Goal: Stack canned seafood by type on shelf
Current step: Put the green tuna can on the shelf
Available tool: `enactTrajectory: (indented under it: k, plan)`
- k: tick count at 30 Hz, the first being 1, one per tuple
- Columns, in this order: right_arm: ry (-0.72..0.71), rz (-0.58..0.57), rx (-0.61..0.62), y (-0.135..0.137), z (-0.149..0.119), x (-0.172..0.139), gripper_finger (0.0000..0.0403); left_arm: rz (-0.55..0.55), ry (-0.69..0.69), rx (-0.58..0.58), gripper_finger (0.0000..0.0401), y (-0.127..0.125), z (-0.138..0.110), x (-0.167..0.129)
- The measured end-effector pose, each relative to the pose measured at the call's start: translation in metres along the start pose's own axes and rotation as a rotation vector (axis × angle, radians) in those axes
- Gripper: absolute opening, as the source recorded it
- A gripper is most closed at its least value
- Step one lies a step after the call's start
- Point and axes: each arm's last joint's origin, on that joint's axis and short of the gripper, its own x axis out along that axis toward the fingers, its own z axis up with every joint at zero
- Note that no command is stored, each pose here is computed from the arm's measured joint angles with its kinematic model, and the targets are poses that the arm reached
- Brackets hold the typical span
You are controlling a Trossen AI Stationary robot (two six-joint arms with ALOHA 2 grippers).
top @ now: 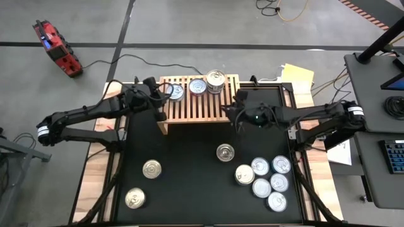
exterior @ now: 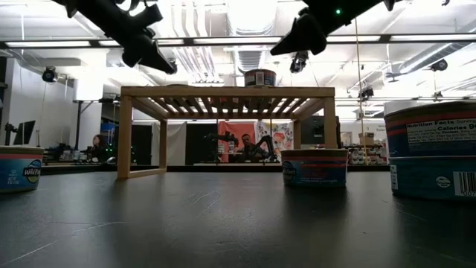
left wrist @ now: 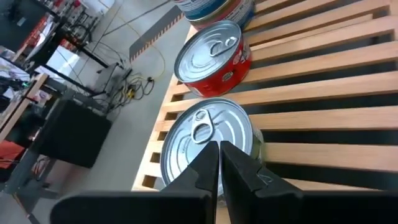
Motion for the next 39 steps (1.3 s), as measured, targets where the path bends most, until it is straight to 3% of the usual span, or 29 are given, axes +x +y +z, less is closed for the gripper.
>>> enactTrajectory:
  k: [3, 8, 39]
  plan:
    - [0.027, -0.001, 0.011, -0.005, -0.005, 0.000, 0.0013, -0.002, 0.012, -0.007, 0.0000, 0.003, -0.003, 0.005]
    - [0.048, 0.007, 0.006, -0.005, -0.007, 0.000, 0.0010, -0.121, -0.038, -0.006, 0.0000, 0.003, -0.004, 0.016]
    - [0.051, 0.002, 0.010, -0.005, -0.007, 0.000, 0.0013, -0.094, 0.021, 0.006, 0.0000, 0.007, -0.010, 0.041]
